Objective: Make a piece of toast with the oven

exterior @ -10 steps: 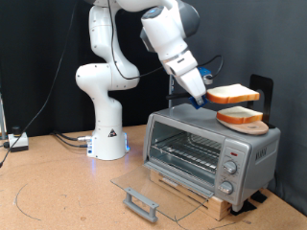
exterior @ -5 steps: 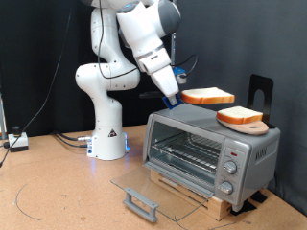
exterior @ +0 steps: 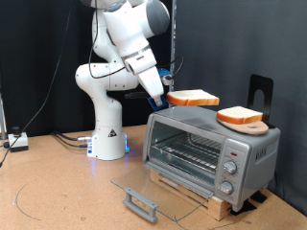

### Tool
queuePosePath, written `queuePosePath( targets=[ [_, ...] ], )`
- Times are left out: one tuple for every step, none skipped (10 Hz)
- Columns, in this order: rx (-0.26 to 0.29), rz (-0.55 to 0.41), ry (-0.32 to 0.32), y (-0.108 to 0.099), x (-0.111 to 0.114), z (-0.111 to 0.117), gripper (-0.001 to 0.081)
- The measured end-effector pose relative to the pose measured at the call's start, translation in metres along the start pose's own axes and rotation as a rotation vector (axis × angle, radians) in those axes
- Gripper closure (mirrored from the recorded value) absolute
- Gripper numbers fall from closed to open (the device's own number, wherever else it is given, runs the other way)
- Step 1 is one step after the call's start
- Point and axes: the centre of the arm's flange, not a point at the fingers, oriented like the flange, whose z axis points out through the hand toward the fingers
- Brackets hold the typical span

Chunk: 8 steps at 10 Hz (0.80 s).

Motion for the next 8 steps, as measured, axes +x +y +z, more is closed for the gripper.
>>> queuePosePath(
  targets=[
    [0.003, -0.034, -0.022, 0.007, -0.011, -0.002, 0.0411],
    [-0.004, -0.060, -0.035, 0.017, -0.023, -0.005, 0.0410],
    [-0.015, -0.076, -0.042, 0.027, -0.035, -0.009, 0.0410],
    [-0.028, -0.089, -0.050, 0.038, -0.048, -0.014, 0.0411],
    [-0.036, -0.094, -0.051, 0.048, -0.061, -0.019, 0.0410],
    [-0.034, -0.094, -0.046, 0.056, -0.074, -0.024, 0.0410],
    [-0.023, -0.091, -0.047, 0.064, -0.088, -0.029, 0.0410],
    [-0.016, -0.090, -0.048, 0.071, -0.102, -0.034, 0.0410]
  ],
)
